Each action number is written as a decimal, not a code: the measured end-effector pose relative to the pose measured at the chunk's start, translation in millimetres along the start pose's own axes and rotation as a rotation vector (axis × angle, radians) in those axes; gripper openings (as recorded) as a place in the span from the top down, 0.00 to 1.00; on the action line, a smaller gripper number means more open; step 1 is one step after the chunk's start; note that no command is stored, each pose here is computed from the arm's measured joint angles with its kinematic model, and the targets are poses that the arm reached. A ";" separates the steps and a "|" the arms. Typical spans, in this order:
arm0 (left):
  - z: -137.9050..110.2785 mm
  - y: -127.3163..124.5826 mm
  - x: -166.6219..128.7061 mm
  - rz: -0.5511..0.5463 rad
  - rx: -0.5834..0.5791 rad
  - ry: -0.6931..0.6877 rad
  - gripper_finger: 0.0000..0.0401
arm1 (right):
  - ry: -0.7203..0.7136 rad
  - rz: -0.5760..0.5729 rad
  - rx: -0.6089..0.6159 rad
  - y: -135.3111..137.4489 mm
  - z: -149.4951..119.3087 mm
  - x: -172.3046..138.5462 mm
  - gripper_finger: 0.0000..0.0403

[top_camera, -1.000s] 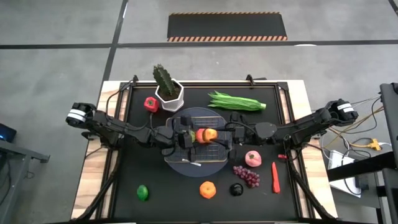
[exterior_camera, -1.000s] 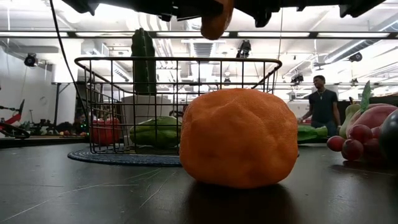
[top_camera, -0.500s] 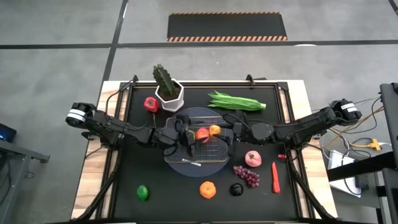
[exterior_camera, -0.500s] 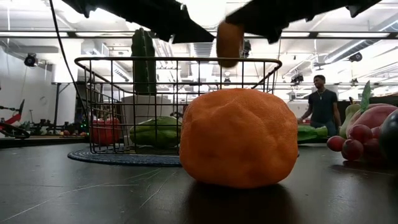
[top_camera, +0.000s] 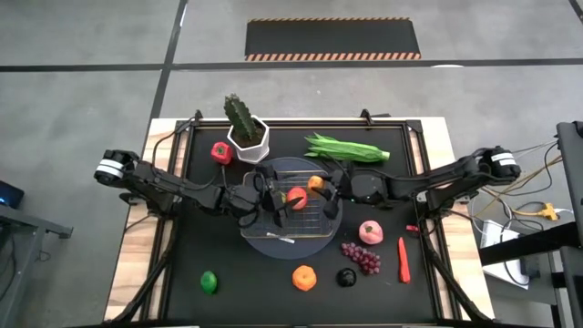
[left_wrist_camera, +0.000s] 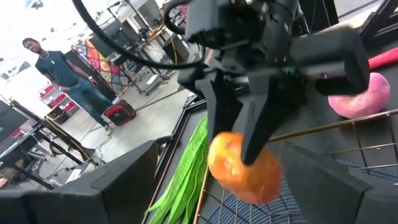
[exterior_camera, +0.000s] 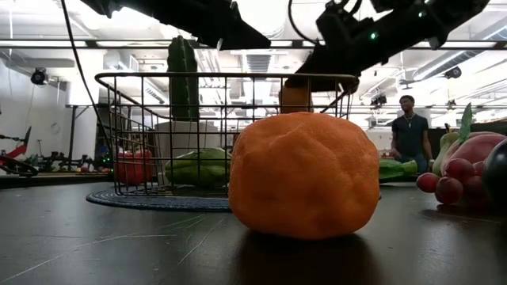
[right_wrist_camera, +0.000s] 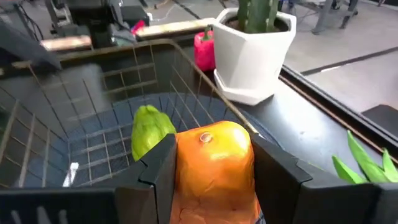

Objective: Build produce basket
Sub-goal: Put the potato into the wire basket, then put the bell pepper into the wire basket

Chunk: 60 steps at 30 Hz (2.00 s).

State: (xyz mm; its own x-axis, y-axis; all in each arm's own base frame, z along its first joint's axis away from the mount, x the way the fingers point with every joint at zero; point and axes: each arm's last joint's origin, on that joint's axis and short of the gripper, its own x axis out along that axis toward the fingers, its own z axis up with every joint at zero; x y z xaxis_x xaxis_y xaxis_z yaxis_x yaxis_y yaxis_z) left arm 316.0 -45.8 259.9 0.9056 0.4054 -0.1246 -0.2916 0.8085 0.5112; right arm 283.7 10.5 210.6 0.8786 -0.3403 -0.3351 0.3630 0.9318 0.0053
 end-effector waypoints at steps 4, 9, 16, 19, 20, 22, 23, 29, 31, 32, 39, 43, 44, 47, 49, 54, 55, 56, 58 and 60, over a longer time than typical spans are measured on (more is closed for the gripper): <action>0.0 0.0 0.0 0.000 -0.001 0.000 0.21 | 0.006 -0.001 -0.003 2.1 -5.2 6.3 0.60; 0.0 0.0 0.0 0.000 -0.002 0.000 0.21 | 0.027 -0.034 -0.001 2.1 -10.5 9.8 0.49; 0.0 0.0 0.0 0.000 -0.018 0.000 0.21 | 0.027 -0.036 0.005 1.8 -9.9 9.0 0.36; 0.0 0.0 0.0 0.000 -0.033 0.000 0.21 | 0.023 -0.035 0.005 1.6 -8.8 8.1 0.34; 0.0 0.0 0.0 0.000 -0.036 0.000 0.21 | 0.022 -0.032 0.004 1.6 -8.6 8.0 0.33; 0.0 0.0 0.0 0.000 -0.054 0.000 0.21 | 0.024 -0.032 -0.004 1.5 -8.5 7.7 0.34; 0.0 0.0 0.0 0.000 -0.058 0.000 0.21 | 0.027 -0.032 -0.013 1.3 -8.4 7.1 0.34; 0.0 0.0 0.0 0.000 -0.108 0.000 0.21 | 0.007 -0.016 -0.041 -1.7 2.1 -4.8 0.37; -0.1 0.0 0.0 -0.001 -0.135 0.000 0.21 | -0.005 0.005 -0.057 -3.0 7.9 -12.1 0.38; 0.0 0.0 0.0 0.000 -0.146 0.000 0.21 | -0.011 0.029 -0.072 -3.5 11.0 -16.0 0.38; 0.0 -0.1 -0.1 -0.001 -0.215 0.000 0.21 | -0.045 0.187 -0.157 -9.0 28.1 -44.6 0.40; 0.2 1.7 -1.1 0.052 -0.304 0.017 0.21 | -0.042 0.231 -0.200 -13.2 32.3 -58.3 0.41; 0.8 2.6 -3.3 0.069 -0.312 0.029 0.21 | -0.040 0.243 -0.212 -14.0 32.7 -61.1 0.41; 5.4 11.5 -12.9 0.123 -0.323 0.056 0.21 | -0.029 0.253 -0.232 -16.9 33.4 -68.4 0.41; 10.7 21.3 -21.1 0.161 -0.355 0.060 0.21 | -0.019 0.254 -0.247 -18.5 33.2 -71.9 0.41; 15.2 47.2 -45.2 0.307 -0.418 0.100 0.21 | -0.011 0.251 -0.289 -20.0 31.7 -74.6 0.41; 14.4 52.0 -50.5 0.354 -0.416 0.122 0.21 | -0.013 0.251 -0.298 -20.0 31.8 -74.5 0.41; 12.6 56.7 -55.9 0.411 -0.396 0.152 0.21 | -0.012 0.250 -0.312 -19.9 31.3 -73.9 0.41; 7.9 65.2 -66.6 0.518 -0.355 0.211 0.21 | -0.014 0.250 -0.329 -19.3 30.9 -72.4 0.41; 1.3 74.3 -77.6 0.568 -0.348 0.255 0.21 | -0.012 0.250 -0.343 -18.7 30.0 -70.7 0.42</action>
State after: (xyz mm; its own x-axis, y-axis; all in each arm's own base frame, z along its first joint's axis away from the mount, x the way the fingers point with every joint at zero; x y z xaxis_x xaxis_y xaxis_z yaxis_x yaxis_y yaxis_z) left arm 224.4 -17.7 308.7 0.4970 0.8570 -0.1362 -0.8167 0.5150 0.2602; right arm 224.1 13.4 262.4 0.9306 -0.0983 -0.3526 0.0160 0.9733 -0.2292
